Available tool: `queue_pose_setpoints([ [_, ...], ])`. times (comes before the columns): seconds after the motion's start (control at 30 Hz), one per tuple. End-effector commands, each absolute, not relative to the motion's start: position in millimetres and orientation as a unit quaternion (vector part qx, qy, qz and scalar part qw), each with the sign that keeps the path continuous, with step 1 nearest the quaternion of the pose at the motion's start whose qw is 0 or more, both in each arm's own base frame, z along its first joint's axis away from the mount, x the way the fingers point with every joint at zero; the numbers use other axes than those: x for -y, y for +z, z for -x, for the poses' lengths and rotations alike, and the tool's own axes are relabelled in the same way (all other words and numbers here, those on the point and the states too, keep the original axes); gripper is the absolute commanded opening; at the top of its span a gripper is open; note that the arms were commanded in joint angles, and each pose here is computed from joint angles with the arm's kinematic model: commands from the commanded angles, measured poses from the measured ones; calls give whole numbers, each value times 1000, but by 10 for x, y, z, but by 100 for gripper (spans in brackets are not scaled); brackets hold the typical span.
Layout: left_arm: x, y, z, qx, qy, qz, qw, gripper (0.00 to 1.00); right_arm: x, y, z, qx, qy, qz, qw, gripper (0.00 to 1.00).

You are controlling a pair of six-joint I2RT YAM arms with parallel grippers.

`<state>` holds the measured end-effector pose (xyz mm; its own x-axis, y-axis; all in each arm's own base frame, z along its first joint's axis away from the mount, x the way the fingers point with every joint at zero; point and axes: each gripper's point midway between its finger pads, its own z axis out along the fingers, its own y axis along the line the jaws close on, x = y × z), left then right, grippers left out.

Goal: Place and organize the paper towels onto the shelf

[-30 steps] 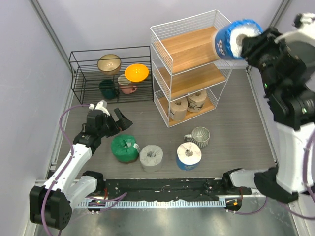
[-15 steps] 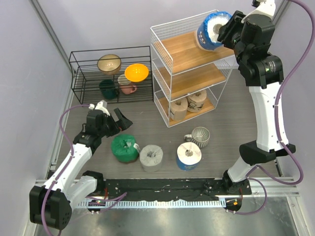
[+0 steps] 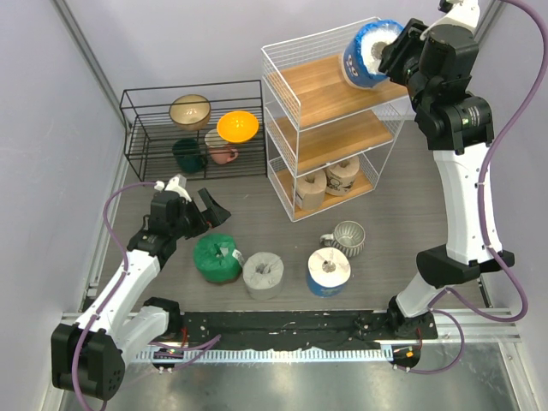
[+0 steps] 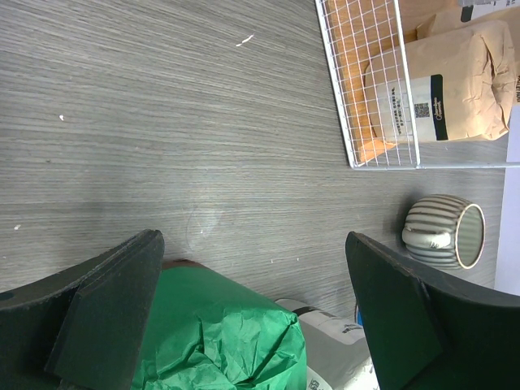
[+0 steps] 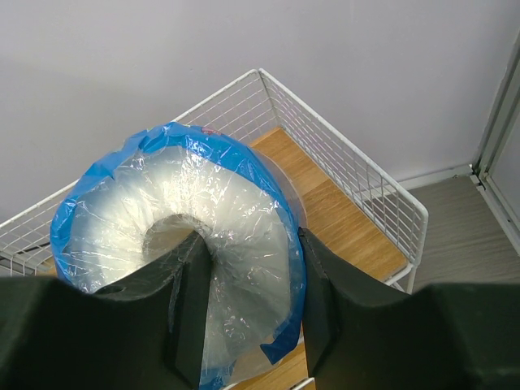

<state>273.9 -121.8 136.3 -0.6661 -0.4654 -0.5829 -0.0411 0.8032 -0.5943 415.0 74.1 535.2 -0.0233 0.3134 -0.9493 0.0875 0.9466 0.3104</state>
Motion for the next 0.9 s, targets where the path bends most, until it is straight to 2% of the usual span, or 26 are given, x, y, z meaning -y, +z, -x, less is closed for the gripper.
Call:
queue_pose_setpoints([
  [0.0, 1274, 1473, -2779, -858, -295, 135, 397, 100, -685, 5769, -4018, -661, 103, -148, 729, 27],
  [0.07, 1264, 1473, -2781, -858, -294, 137, 398, 100, -681, 5761, -4033, -661, 102, -149, 728, 29],
  [0.2, 1269, 1464, -2782, -859, -294, 136, 397, 100, -664, 5767, -4044, -660, 100, -150, 729, 41],
  [0.4, 1269, 1454, -2779, -859, -294, 137, 397, 100, -663, 5751, -4066, -661, 99, -150, 729, 53],
  [0.87, 1271, 1445, -2773, -858, -295, 138, 396, 100, -692, 5818, -4071, -645, 115, -143, 742, 68],
])
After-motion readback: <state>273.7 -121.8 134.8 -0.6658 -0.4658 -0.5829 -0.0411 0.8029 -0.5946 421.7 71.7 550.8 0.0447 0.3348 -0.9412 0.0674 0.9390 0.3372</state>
